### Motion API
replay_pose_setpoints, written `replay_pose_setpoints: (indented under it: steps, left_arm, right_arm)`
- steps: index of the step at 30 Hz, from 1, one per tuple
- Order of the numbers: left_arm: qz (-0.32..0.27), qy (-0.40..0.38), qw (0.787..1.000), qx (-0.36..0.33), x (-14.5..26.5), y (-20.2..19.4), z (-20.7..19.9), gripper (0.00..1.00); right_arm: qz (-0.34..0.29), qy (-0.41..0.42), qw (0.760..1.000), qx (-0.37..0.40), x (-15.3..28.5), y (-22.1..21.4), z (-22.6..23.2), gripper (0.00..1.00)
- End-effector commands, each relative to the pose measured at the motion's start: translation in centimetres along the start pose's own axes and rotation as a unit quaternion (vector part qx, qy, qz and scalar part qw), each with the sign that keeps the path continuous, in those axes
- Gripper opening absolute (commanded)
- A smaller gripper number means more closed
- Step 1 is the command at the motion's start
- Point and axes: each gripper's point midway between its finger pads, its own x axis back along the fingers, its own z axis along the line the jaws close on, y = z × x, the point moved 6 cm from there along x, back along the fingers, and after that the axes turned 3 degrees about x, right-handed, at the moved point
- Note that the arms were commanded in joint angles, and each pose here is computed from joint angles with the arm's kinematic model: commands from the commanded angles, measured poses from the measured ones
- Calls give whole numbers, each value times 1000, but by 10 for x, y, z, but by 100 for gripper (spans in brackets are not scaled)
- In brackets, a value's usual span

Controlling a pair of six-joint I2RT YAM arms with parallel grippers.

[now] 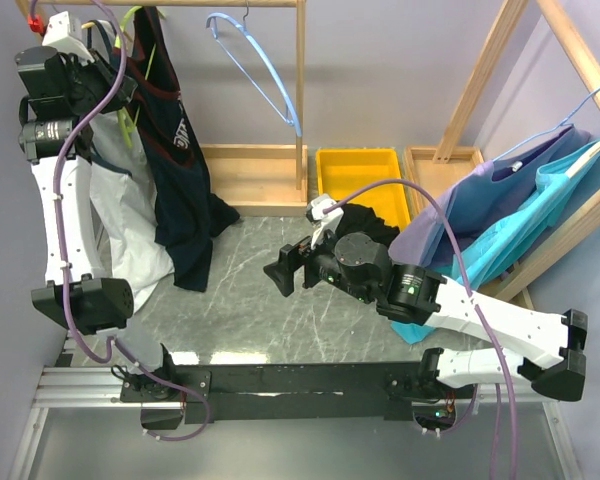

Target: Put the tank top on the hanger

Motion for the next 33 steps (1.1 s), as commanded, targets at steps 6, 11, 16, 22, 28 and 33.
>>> replay_pose_setpoints:
  steps: [6,11,16,22,28,33]
  left_arm:
    - [-23,-10,1000,-1,2,16,-3,7]
    - [-23,-15,1000,-3,12,24,-8,5]
    - [-21,-27,999,1,16,23,-12,9]
    - [-34,-16,999,0,25,24,-13,36]
    - [-64,2,998,-15,55,35,-22,72]
    - [-107,25,994,-23,92,45,-32,99]
  right_arm:
    - [-24,8,1000,-19,-4,19,8,100]
    - [-19,13,999,-23,-7,17,12,100]
    - [-15,16,999,-24,-10,16,14,100]
    - [-15,12,999,-26,-9,13,14,100]
    - [-14,12,999,-29,-8,9,14,100]
    - [-17,0,999,-29,-7,10,10,100]
